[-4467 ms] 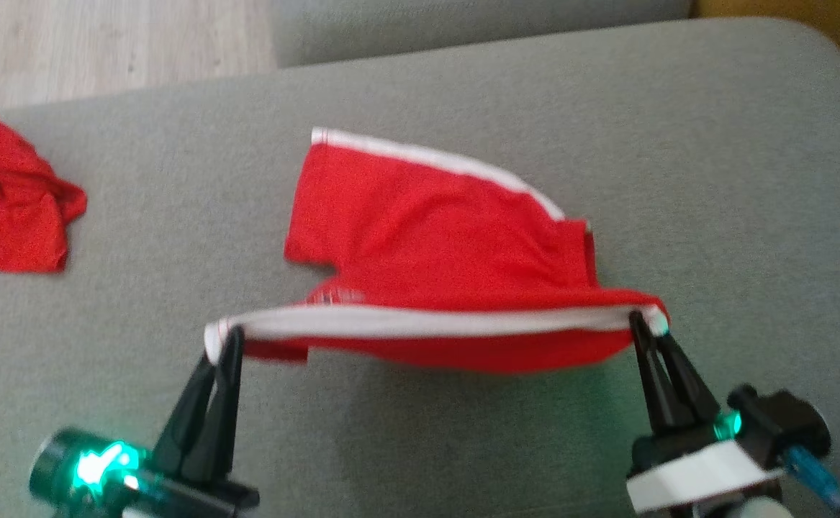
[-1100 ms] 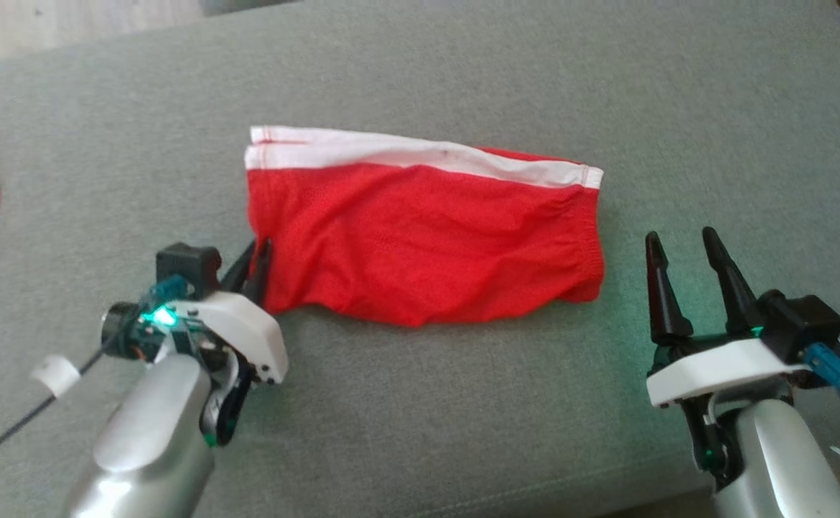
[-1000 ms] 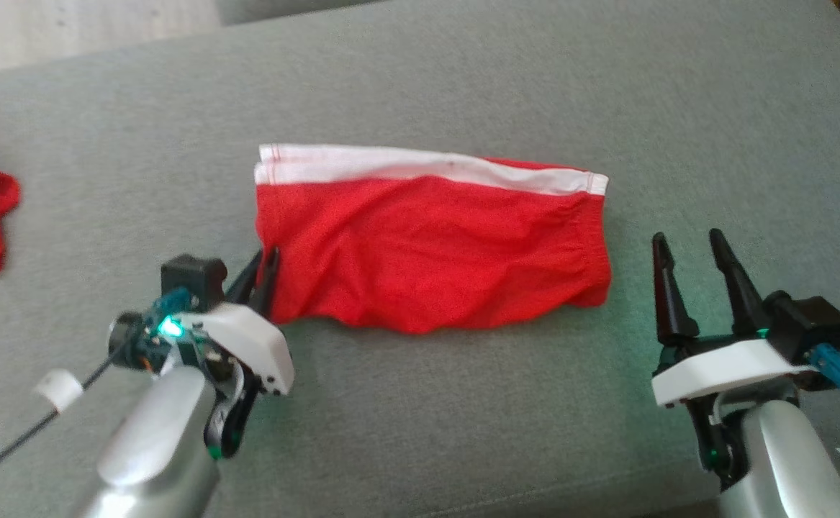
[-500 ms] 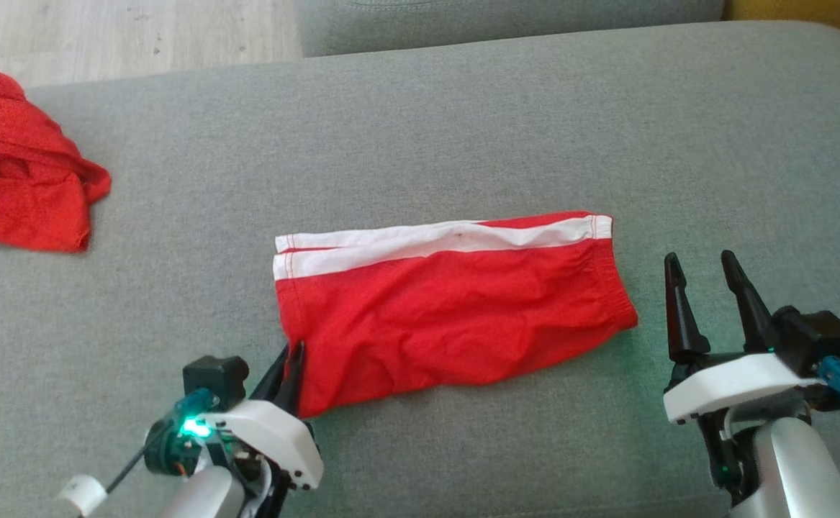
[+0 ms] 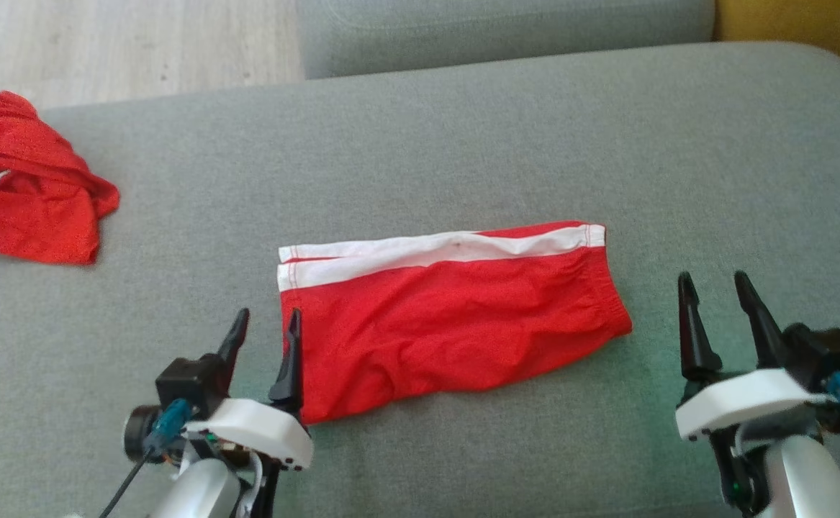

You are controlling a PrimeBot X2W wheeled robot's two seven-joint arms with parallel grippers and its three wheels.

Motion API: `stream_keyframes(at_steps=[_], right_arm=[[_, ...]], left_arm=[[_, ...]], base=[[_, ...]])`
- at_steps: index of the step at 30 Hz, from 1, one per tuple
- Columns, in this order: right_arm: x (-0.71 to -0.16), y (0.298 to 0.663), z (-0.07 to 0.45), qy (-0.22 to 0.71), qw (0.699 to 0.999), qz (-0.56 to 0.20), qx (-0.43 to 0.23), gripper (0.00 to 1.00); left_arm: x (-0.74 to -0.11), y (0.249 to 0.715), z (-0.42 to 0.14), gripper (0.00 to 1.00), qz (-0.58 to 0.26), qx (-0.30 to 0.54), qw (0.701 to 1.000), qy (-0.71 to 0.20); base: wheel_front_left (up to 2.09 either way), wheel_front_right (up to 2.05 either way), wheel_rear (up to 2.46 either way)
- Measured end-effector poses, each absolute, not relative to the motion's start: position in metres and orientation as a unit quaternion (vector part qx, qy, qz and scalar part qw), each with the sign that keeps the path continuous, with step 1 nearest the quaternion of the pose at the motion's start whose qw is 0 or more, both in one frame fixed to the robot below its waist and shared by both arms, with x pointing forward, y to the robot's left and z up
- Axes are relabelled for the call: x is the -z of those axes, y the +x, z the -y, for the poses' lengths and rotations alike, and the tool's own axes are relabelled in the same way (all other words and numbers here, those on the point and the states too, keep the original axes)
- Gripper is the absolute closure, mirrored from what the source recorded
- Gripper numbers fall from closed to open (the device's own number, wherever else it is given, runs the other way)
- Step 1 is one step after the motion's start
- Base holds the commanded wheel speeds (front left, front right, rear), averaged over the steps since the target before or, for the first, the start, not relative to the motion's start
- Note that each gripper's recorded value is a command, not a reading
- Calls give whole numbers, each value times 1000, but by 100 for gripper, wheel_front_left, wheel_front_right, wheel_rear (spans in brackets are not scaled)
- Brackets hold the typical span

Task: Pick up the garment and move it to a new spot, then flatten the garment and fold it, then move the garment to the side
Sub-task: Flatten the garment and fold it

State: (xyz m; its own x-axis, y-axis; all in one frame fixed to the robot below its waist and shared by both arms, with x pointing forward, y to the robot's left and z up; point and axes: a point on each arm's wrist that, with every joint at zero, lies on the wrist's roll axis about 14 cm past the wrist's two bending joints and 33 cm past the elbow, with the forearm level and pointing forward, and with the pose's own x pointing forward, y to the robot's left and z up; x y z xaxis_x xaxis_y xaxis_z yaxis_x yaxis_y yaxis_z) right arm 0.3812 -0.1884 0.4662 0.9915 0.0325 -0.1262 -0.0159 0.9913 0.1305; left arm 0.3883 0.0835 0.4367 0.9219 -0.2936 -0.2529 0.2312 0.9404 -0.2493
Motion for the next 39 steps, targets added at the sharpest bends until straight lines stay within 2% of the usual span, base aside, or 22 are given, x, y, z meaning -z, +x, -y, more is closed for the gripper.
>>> stream_keyframes(at_steps=[7,19,31,39], right_arm=[[-466,373,191,62,996,-69,-8,0],[-457,376,171,49,994,-93,-39,0],[-426,407,139,-30,974,-205,-89,0],[-380,400,139,-41,948,-304,-88,0]], left_arm=[[-466,386,-105,0,-81,107,986,-97],[-461,350,-140,0,-79,48,991,-100],[-464,339,-162,0,-71,7,992,-104],[-459,329,-179,0,-74,-25,991,-105]], base=[[0,0,0],[0,0,0],[0,0,0],[0,0,0]])
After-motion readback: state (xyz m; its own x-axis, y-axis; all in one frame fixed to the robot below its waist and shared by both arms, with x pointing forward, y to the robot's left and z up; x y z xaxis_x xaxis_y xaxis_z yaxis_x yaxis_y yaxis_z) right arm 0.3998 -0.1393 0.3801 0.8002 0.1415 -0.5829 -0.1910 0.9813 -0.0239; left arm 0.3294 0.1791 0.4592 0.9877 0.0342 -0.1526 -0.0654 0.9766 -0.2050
